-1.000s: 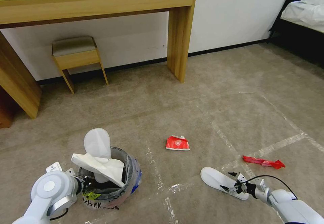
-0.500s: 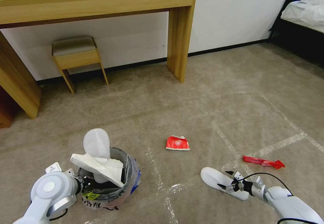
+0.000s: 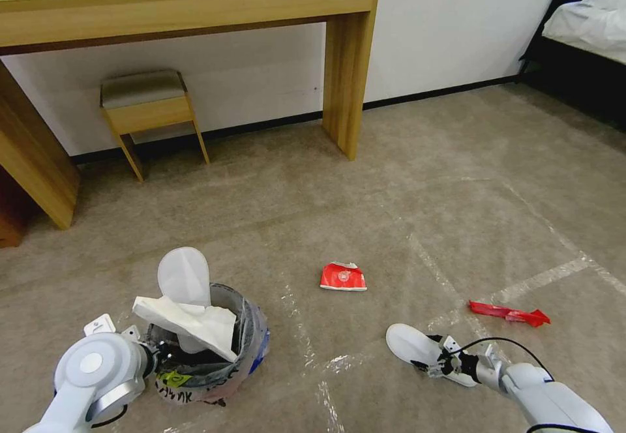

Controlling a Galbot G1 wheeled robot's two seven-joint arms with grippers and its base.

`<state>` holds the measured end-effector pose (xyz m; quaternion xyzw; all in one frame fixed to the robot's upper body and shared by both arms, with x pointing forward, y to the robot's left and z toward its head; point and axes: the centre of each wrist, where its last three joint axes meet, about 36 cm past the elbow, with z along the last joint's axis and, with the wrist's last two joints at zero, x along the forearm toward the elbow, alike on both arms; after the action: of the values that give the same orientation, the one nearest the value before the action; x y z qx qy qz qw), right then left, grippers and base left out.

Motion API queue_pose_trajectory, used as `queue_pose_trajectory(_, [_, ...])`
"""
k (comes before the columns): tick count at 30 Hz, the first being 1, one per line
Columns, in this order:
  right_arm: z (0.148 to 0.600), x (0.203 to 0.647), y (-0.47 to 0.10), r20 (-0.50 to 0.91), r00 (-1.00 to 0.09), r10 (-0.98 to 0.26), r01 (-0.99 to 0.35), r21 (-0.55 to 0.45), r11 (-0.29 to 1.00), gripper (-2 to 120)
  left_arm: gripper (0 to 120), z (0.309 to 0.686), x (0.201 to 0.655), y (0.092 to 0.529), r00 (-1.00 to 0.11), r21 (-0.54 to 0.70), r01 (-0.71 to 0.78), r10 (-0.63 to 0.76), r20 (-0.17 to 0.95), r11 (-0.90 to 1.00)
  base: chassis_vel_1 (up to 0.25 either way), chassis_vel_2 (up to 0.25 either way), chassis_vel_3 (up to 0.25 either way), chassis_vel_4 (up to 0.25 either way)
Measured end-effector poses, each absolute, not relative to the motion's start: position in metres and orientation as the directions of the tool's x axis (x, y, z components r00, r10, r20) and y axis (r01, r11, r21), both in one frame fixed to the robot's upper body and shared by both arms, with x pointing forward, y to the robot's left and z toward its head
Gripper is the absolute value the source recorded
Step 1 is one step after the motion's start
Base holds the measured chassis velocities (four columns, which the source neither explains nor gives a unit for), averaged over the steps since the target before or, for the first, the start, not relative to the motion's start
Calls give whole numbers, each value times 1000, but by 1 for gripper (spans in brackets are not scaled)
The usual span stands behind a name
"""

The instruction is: Pick up the trash bin and place the garbage on the floor into it.

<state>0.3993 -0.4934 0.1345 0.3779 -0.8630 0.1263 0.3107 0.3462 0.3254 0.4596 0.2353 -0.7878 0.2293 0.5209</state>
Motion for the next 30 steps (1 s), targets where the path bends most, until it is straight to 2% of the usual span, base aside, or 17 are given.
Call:
queue_pose_trajectory(6, [134,398,-493,631,-522,-574,-731,16,683,100,0,461,344,327,-348,-113,-611,-138,927,783,0,0,0,0])
queue_pose_trajectory(12, [135,398,-495,627,-526,-575,-732,10,681,88,0,461,343,327,-348,-108,-612,-144,926,784,0,0,0,0])
queue_pose_trajectory(15, [136,399,-495,621,-529,-578,-734,6,679,74,0,461,343,327,-348,-107,-612,-146,926,784,0,0,0,0])
queue_pose_trajectory(16, [136,399,-495,621,-529,-578,-734,6,679,74,0,461,343,327,-348,-107,-612,-146,926,784,0,0,0,0])
queue_pose_trajectory(18, [136,400,-494,614,-535,-580,-735,0,678,62,0,461,343,327,-350,-107,-611,-146,925,784,0,0,0,0])
queue_pose_trajectory(19, [136,400,-494,614,-535,-580,-735,0,678,62,0,461,343,327,-350,-107,-611,-146,925,784,0,0,0,0])
queue_pose_trajectory(21, [136,400,-493,607,-551,-573,-727,-13,686,52,0,461,343,326,-349,-107,-609,-145,926,786,0,0,0,0])
queue_pose_trajectory(22, [136,400,-493,607,-551,-573,-727,-13,686,52,0,461,343,326,-349,-107,-609,-145,926,786,0,0,0,0])
queue_pose_trajectory(24, [136,401,-493,598,-567,-566,-718,-23,695,39,0,460,343,324,-347,-104,-606,-145,927,788,0,0,0,0])
queue_pose_trajectory(28, [136,402,-492,593,-577,-562,-713,-29,701,31,0,458,344,323,-345,-102,-604,-144,927,790,0,0,0,0])
queue_pose_trajectory(30, [136,401,-491,583,-594,-554,-702,-39,711,17,0,457,345,321,-343,-102,-602,-141,928,792,0,0,0,0])
